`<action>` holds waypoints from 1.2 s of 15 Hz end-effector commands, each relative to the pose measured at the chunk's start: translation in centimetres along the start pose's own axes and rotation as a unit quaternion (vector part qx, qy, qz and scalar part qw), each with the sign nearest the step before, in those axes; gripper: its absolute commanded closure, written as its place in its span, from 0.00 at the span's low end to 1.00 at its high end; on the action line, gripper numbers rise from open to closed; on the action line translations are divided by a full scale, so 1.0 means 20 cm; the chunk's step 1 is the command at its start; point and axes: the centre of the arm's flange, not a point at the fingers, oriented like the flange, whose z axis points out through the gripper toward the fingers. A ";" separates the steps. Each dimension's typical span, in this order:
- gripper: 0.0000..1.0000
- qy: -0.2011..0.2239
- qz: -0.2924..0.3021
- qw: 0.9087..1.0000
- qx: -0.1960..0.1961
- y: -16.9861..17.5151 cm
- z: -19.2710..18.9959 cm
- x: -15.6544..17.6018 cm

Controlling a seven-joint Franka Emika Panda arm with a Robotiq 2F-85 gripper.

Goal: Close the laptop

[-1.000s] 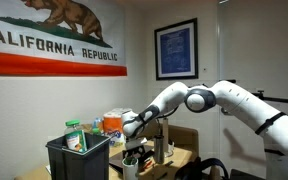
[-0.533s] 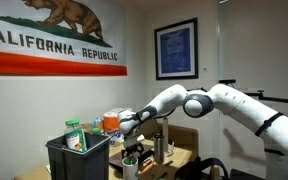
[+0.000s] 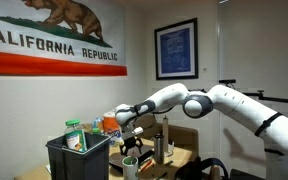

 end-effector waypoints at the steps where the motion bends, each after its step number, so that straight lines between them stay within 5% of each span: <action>1: 0.00 0.024 0.020 0.999 -0.008 -0.04 -0.02 0.07; 10: 0.00 0.108 0.073 0.991 0.001 -0.21 0.39 0.33; 18: 0.00 0.133 0.091 0.987 0.001 -0.26 0.31 0.34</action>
